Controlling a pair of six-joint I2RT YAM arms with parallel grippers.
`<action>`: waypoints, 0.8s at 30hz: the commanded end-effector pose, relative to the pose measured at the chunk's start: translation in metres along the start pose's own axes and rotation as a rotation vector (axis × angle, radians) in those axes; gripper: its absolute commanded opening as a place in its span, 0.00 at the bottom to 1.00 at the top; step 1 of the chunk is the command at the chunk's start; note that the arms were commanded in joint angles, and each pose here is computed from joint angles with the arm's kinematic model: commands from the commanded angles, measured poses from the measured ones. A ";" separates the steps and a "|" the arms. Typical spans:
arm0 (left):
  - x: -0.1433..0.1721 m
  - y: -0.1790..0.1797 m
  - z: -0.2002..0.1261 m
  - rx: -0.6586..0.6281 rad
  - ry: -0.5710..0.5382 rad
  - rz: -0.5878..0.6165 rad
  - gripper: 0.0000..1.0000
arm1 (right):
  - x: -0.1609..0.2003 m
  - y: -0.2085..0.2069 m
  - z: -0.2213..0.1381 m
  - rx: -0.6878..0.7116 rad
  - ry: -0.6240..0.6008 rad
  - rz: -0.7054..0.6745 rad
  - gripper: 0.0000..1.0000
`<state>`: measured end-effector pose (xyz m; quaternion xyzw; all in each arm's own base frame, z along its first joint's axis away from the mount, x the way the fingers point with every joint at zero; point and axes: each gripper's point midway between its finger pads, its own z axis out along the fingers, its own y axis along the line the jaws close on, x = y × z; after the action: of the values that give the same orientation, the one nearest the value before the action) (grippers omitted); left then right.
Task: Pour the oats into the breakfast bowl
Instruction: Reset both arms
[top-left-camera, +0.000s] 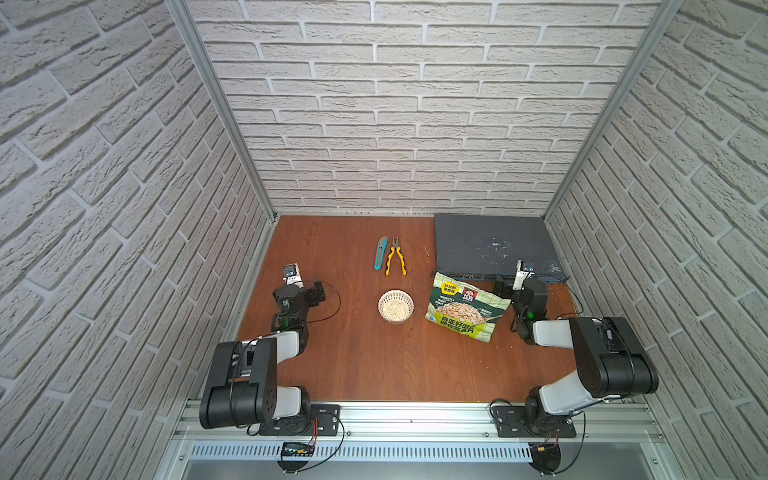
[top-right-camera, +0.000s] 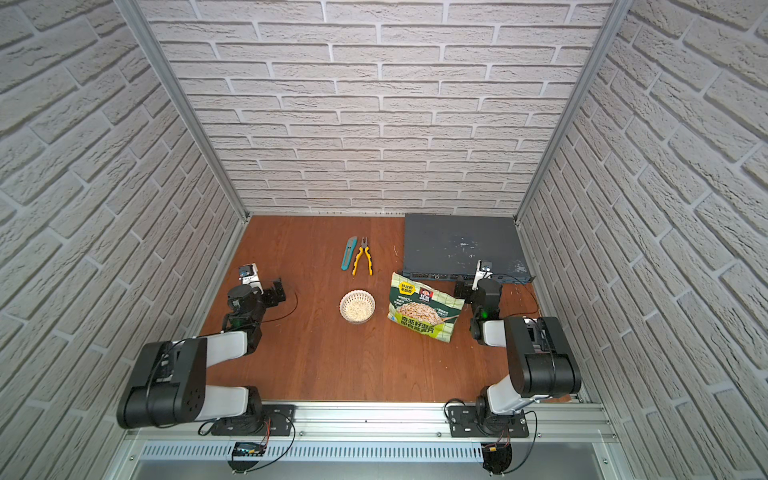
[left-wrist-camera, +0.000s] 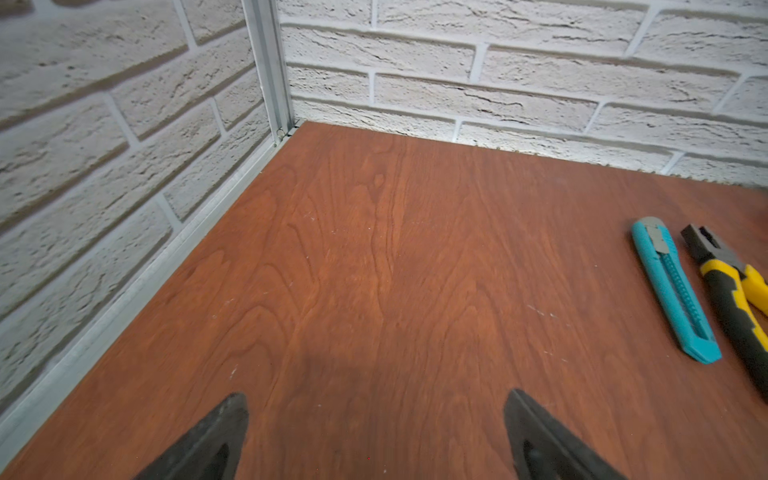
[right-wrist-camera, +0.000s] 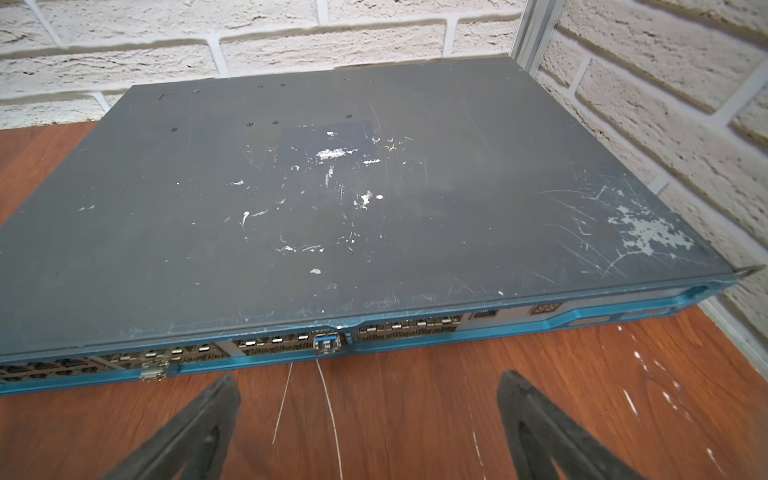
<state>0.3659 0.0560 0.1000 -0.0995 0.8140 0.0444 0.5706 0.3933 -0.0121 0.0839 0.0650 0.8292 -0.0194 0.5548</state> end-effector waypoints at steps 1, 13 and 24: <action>-0.013 -0.013 0.005 0.052 -0.065 0.028 0.98 | -0.010 0.002 0.000 -0.002 -0.032 -0.010 1.00; 0.004 -0.014 0.028 0.047 0.021 0.038 0.98 | -0.010 0.002 0.000 0.000 -0.027 -0.012 0.99; 0.003 -0.015 0.028 0.045 0.019 0.042 0.98 | -0.010 0.002 0.000 -0.001 -0.031 -0.012 1.00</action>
<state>0.3901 0.0487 0.0826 -0.0781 0.8269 0.0377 0.5556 0.3927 -0.0122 0.0824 0.0647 0.8312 -0.0198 0.5519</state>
